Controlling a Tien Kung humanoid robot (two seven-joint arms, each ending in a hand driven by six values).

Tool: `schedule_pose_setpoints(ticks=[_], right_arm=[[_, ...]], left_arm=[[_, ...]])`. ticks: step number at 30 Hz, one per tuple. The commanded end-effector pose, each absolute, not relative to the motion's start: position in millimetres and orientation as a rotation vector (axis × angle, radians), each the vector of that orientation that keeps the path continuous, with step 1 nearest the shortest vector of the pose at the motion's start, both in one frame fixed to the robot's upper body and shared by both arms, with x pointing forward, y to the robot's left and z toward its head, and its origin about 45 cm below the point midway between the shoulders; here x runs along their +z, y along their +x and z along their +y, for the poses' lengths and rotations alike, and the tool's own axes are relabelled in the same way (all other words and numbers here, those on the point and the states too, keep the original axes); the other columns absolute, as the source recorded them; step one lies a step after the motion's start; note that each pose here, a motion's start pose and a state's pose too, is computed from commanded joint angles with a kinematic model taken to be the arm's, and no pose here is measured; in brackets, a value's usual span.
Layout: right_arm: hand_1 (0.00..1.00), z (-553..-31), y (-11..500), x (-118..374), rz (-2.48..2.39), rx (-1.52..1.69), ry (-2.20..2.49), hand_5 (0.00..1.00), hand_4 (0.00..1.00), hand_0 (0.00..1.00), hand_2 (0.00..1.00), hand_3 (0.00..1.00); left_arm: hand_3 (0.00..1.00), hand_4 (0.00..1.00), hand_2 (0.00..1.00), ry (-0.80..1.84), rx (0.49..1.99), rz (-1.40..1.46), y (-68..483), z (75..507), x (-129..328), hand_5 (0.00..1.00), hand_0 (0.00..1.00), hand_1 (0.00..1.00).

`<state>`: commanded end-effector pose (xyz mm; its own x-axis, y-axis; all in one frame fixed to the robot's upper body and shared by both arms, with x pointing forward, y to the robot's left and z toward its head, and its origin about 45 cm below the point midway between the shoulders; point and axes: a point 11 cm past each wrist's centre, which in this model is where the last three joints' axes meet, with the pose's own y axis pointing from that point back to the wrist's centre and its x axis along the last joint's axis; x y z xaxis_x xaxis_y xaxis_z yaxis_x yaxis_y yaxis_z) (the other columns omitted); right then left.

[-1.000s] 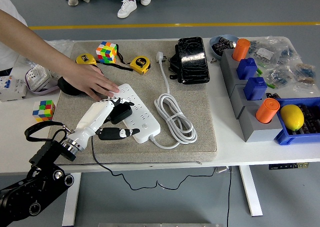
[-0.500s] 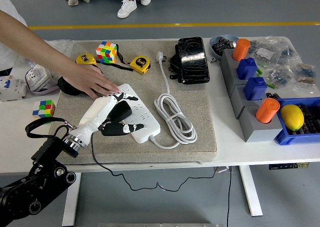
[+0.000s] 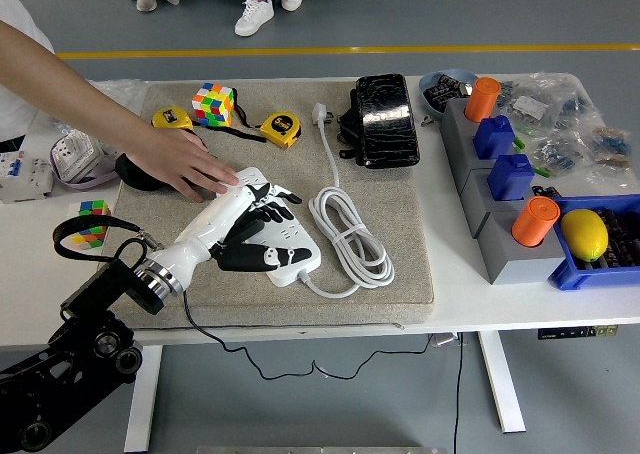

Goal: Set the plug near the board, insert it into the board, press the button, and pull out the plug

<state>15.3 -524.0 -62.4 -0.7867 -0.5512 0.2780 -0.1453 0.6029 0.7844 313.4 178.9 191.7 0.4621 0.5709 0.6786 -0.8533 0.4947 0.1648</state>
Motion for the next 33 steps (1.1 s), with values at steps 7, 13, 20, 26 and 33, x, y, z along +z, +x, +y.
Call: schedule_pose_setpoints(ticks=[7, 13, 20, 26, 33], right_arm=[[0.596, -524, 15, -63, -2.326, -1.077, 0.551, 0.362, 0.837, 0.547, 0.538, 0.509], [0.596, -524, 14, -63, -2.327, -1.078, 0.548, 0.363, 0.837, 0.548, 0.538, 0.509], [0.596, -524, 14, -62, -2.327, -1.077, 0.549, 0.363, 0.837, 0.546, 0.537, 0.509], [0.596, -524, 14, -62, -2.326, -1.077, 0.549, 0.363, 0.837, 0.549, 0.538, 0.509], [0.596, -525, 14, -62, -2.329, -1.077, 0.549, 0.363, 0.838, 0.546, 0.538, 0.509]], left_arm=[[0.863, 0.679, 0.174, 0.702, 0.790, -0.518, 304, 168, 184, 0.002, 0.087, 0.097], [0.925, 0.782, 0.167, 0.835, 0.713, -0.486, 298, 165, 172, 0.002, 0.066, 0.103], [0.945, 0.793, 0.166, 0.894, 0.688, -0.486, 297, 165, 164, 0.002, 0.064, 0.100], [0.948, 0.791, 0.166, 0.904, 0.697, -0.494, 301, 166, 161, 0.002, 0.064, 0.100], [0.947, 0.793, 0.166, 0.958, 0.700, -0.498, 305, 172, 150, 0.002, 0.064, 0.100]])
